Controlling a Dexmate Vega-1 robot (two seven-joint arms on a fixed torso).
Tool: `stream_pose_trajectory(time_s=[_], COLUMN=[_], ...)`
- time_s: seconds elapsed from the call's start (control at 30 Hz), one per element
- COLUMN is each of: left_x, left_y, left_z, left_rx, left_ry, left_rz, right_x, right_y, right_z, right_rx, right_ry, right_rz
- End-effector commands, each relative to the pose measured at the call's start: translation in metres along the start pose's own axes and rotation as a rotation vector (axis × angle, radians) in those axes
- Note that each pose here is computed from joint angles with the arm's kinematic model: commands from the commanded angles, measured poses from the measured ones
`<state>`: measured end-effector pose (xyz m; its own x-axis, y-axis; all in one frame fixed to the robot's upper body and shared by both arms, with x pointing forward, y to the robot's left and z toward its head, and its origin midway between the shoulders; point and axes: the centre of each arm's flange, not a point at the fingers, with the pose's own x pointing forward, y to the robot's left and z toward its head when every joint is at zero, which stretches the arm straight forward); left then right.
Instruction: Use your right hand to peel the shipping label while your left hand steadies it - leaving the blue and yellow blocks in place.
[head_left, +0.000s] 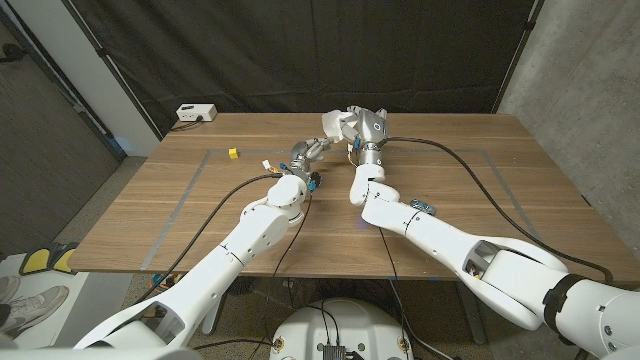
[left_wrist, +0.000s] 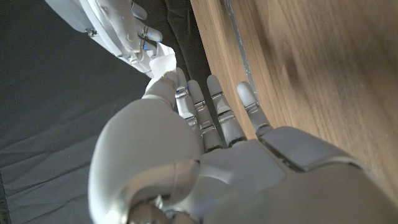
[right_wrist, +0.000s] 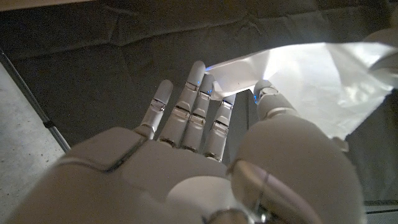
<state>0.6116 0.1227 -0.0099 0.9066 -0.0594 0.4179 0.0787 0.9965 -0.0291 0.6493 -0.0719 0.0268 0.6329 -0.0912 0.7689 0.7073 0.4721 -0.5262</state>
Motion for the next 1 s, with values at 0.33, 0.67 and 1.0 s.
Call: stream_pose_trajectory(time_s=[0.33, 0.67, 1.0], left_x=[-0.002, -0.006, -0.007], left_y=[0.009, 0.009, 0.014], left_z=[0.012, 0.013, 0.015], left_rx=[0.048, 0.039, 0.059], left_ry=[-0.023, -0.019, -0.043], left_rz=[-0.051, -0.064, -0.037], right_x=[0.011, 0.01, 0.003], right_y=[-0.014, -0.018, -0.032], right_z=[-0.048, -0.06, -0.071], right_rx=[0.416, 0.554, 0.807], right_ry=[0.222, 0.221, 0.023], right_rz=[0.178, 0.255, 0.225])
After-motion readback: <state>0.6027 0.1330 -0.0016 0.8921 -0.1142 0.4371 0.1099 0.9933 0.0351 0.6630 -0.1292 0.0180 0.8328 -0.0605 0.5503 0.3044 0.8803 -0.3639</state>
